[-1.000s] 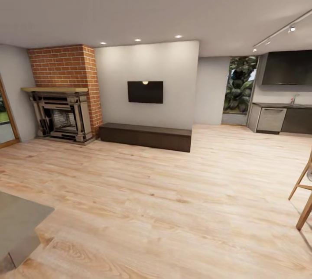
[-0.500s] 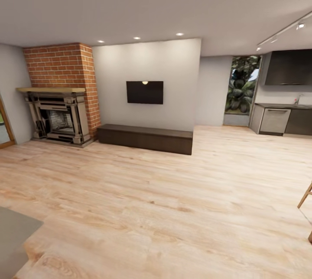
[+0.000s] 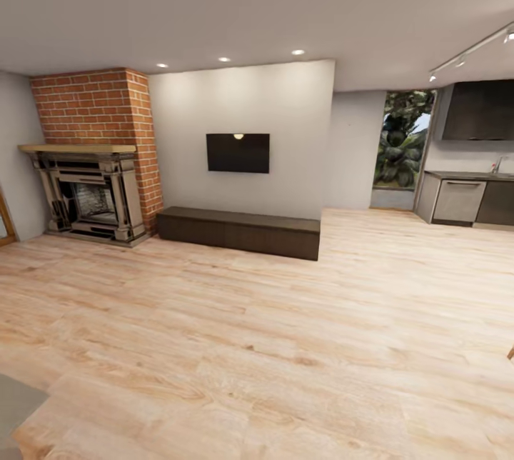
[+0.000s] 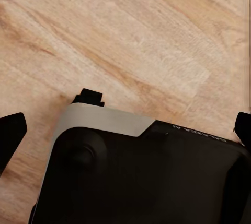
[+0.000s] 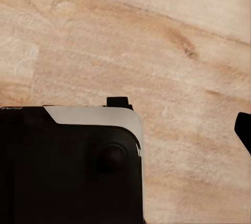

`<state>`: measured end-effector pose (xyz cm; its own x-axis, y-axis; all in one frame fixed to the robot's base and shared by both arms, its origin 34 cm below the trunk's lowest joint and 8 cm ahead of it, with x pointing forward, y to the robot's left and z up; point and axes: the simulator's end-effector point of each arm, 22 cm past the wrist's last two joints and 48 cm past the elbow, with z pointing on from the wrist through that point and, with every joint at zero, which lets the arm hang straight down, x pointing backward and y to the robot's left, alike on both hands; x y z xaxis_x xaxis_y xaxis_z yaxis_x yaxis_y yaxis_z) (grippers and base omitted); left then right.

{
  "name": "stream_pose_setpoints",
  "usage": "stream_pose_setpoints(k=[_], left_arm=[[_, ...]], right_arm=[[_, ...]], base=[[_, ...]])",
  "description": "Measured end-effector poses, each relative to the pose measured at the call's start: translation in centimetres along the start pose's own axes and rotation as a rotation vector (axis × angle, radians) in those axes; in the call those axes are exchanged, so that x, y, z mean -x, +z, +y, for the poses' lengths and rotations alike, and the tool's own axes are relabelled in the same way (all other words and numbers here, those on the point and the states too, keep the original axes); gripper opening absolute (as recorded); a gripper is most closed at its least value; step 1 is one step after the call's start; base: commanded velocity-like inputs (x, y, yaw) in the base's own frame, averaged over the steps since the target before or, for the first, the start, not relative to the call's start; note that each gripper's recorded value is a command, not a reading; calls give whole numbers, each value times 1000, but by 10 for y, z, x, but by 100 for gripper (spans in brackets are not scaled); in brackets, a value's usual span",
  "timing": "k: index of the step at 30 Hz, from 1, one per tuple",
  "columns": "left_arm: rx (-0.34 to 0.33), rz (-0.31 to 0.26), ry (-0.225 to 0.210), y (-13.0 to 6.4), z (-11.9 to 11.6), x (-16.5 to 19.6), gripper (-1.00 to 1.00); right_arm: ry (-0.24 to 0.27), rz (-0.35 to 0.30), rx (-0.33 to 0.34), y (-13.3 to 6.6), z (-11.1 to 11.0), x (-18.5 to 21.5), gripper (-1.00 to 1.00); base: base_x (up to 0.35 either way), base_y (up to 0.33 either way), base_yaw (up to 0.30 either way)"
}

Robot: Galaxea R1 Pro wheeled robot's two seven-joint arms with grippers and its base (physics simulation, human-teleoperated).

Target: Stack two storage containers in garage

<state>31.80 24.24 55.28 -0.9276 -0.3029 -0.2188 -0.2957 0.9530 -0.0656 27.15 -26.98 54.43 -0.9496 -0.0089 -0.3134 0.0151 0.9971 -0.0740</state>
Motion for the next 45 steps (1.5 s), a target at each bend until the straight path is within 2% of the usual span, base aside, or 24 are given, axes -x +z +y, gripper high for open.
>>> stream_pose_setpoints(k=[11, 24, 35, 45], left_arm=[[0, 0, 2, 0, 0, 0, 100], [-3, -1, 3, 0, -2, 0, 100], [-4, 0, 4, 0, -3, -1, 100], [-4, 0, 3, 0, -3, -1, 100]], right_arm=[[2, 0, 11, -1, 8, 0, 100], [1, 0, 6, -1, 7, 0, 100], [14, -3, 8, -1, 8, 0, 100], [6, 1, 9, 0, 7, -1, 100]], base=[[332, 0, 13], [332, 0, 240], [332, 0, 39], [332, 0, 253]])
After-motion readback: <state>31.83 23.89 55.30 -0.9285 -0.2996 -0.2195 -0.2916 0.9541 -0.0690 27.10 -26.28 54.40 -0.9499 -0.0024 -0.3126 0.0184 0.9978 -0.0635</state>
